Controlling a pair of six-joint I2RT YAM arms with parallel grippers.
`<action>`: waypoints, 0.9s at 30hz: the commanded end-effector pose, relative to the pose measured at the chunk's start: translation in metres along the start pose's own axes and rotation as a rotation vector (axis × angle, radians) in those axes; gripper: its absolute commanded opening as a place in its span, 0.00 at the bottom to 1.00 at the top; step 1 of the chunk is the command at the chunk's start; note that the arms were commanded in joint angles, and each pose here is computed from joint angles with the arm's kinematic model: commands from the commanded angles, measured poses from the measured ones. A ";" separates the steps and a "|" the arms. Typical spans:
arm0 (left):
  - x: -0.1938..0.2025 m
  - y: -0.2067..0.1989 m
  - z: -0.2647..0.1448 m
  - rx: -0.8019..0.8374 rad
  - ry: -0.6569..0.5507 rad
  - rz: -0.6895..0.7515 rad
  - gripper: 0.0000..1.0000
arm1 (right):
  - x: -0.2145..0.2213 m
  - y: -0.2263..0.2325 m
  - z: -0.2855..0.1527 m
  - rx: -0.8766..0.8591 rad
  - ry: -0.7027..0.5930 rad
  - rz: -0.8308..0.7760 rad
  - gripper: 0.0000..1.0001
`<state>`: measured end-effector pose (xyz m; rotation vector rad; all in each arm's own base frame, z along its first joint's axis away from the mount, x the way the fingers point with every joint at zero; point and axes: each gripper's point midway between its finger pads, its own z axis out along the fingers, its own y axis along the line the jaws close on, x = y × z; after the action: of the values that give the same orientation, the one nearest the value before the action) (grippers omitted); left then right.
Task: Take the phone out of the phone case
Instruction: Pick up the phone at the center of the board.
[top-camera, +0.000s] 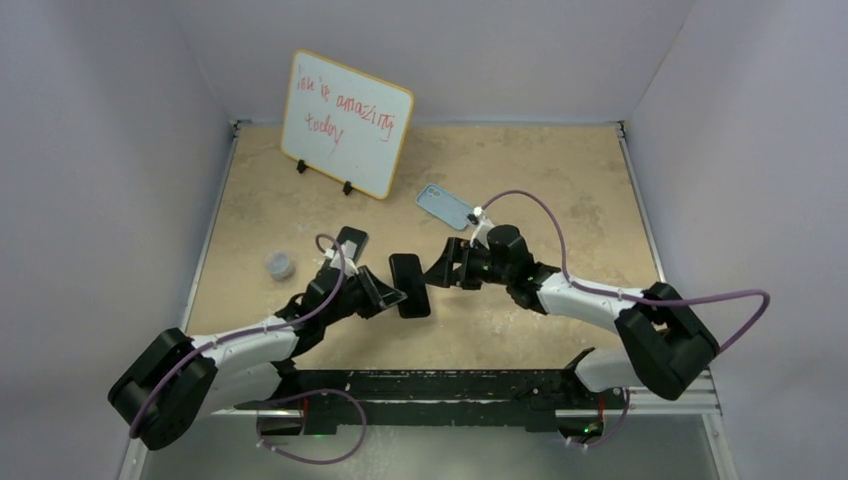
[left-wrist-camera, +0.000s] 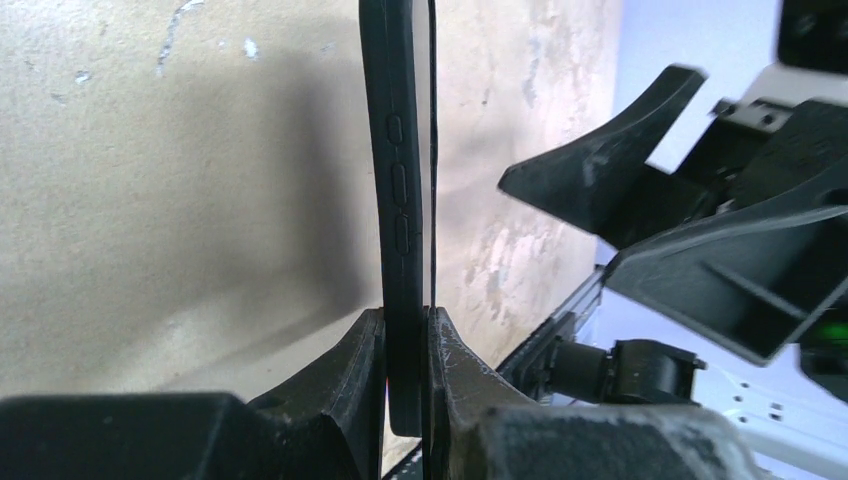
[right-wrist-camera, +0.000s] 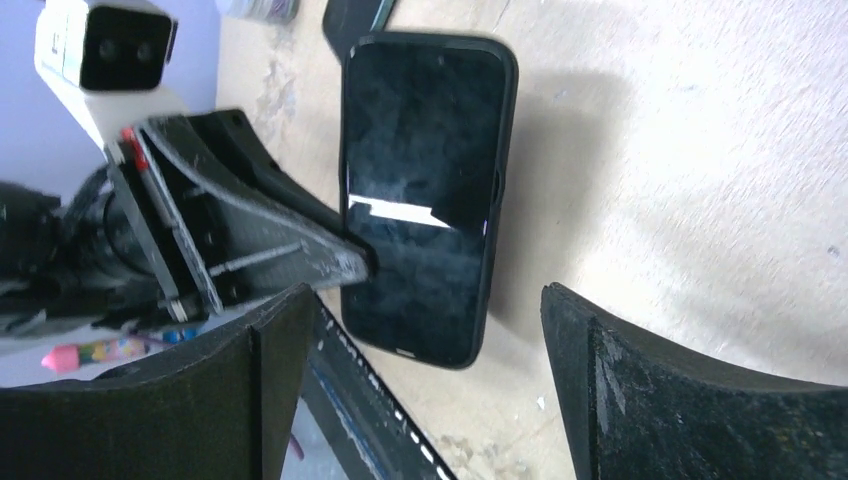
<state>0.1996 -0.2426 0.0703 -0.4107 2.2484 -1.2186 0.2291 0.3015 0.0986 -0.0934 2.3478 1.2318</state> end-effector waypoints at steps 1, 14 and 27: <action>-0.024 -0.063 -0.015 0.245 -0.088 -0.052 0.00 | -0.001 0.030 -0.021 -0.154 -0.039 -0.071 0.84; -0.037 -0.099 -0.043 0.430 -0.155 -0.056 0.00 | 0.024 0.058 -0.049 -0.396 0.004 -0.221 0.76; -0.036 -0.103 -0.052 0.530 -0.118 -0.148 0.00 | 0.036 0.068 -0.047 -0.527 0.105 -0.212 0.62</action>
<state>0.1987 -0.2422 0.1304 -0.5104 1.9517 -1.5647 0.1699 0.3048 0.1339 -0.4690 2.0879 1.6432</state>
